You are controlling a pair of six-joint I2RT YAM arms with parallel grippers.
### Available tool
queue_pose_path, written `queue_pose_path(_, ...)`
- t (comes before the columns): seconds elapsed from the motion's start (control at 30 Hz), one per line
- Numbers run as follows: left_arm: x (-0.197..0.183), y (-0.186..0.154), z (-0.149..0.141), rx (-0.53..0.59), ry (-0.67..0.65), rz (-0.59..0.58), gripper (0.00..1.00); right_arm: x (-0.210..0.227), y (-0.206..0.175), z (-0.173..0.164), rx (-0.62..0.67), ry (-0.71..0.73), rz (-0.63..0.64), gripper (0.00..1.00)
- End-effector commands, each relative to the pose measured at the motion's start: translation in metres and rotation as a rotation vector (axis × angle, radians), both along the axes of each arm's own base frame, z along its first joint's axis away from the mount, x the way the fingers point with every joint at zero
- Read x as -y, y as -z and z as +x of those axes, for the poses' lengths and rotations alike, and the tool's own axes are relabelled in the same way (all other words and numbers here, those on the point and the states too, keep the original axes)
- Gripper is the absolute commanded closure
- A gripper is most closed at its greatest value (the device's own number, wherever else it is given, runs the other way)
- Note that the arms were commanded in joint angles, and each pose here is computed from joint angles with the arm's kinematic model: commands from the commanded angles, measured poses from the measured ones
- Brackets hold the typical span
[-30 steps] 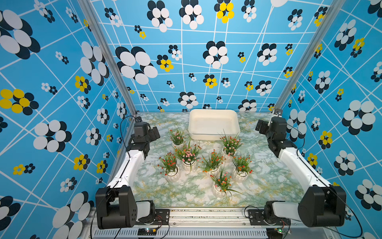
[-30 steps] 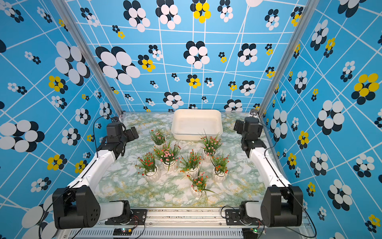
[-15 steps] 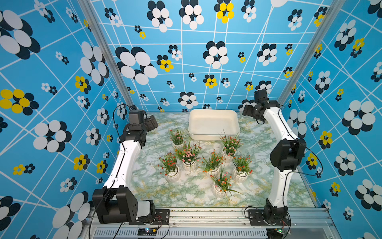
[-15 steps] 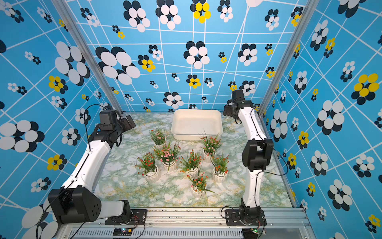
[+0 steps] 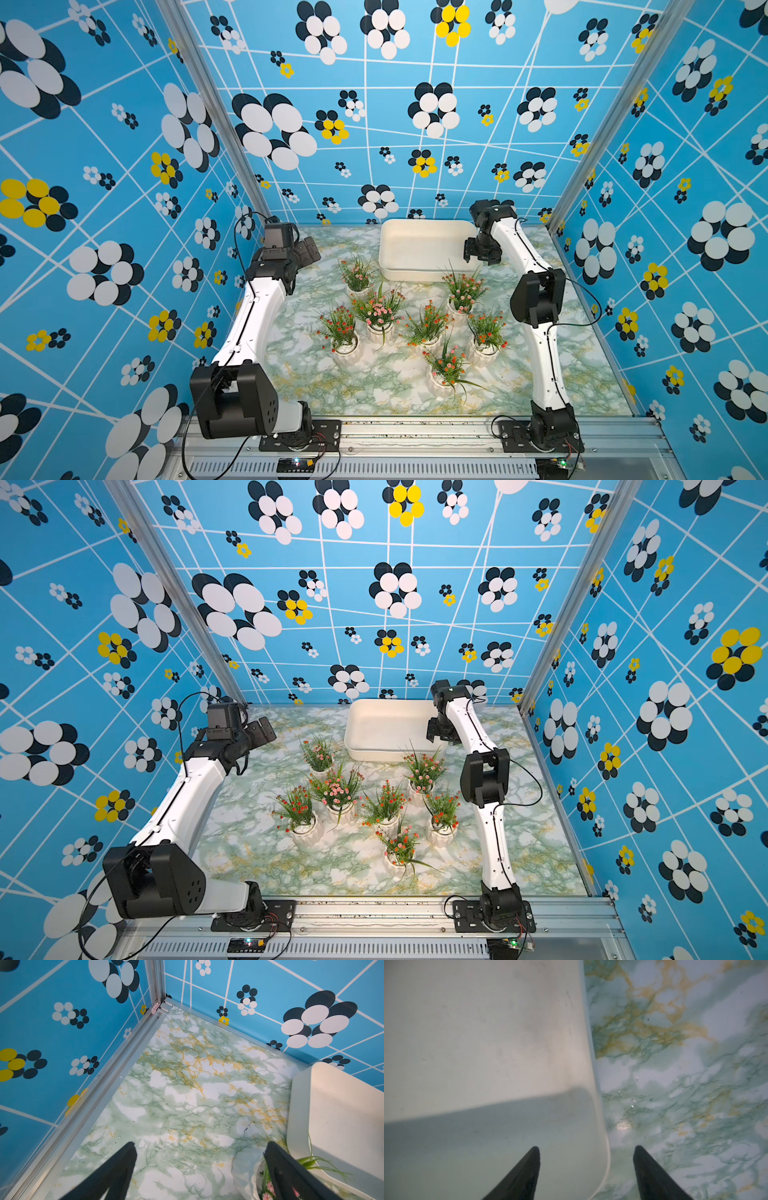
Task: Put the potted gypsophila into the storage box
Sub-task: Move the storage box to the center of the board.
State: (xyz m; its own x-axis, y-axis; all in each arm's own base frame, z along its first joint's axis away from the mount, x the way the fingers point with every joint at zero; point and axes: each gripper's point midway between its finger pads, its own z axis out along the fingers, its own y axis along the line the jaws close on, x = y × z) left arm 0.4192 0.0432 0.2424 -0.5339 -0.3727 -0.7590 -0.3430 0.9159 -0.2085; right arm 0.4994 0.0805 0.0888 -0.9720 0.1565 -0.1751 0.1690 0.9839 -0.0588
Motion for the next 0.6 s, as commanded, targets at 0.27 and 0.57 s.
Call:
queue_pose_path(0.27,0.004,0.024,0.001,-0.062,0.013,-0.024,0.01,0.011,0.007,-0.033,-0.047,-0.025,-0.031,0.25)
queue_pose_path(0.57,0.005,0.028,0.001,-0.068,0.001,-0.039,0.01,0.022,0.010,-0.039,-0.037,-0.087,-0.088,0.25)
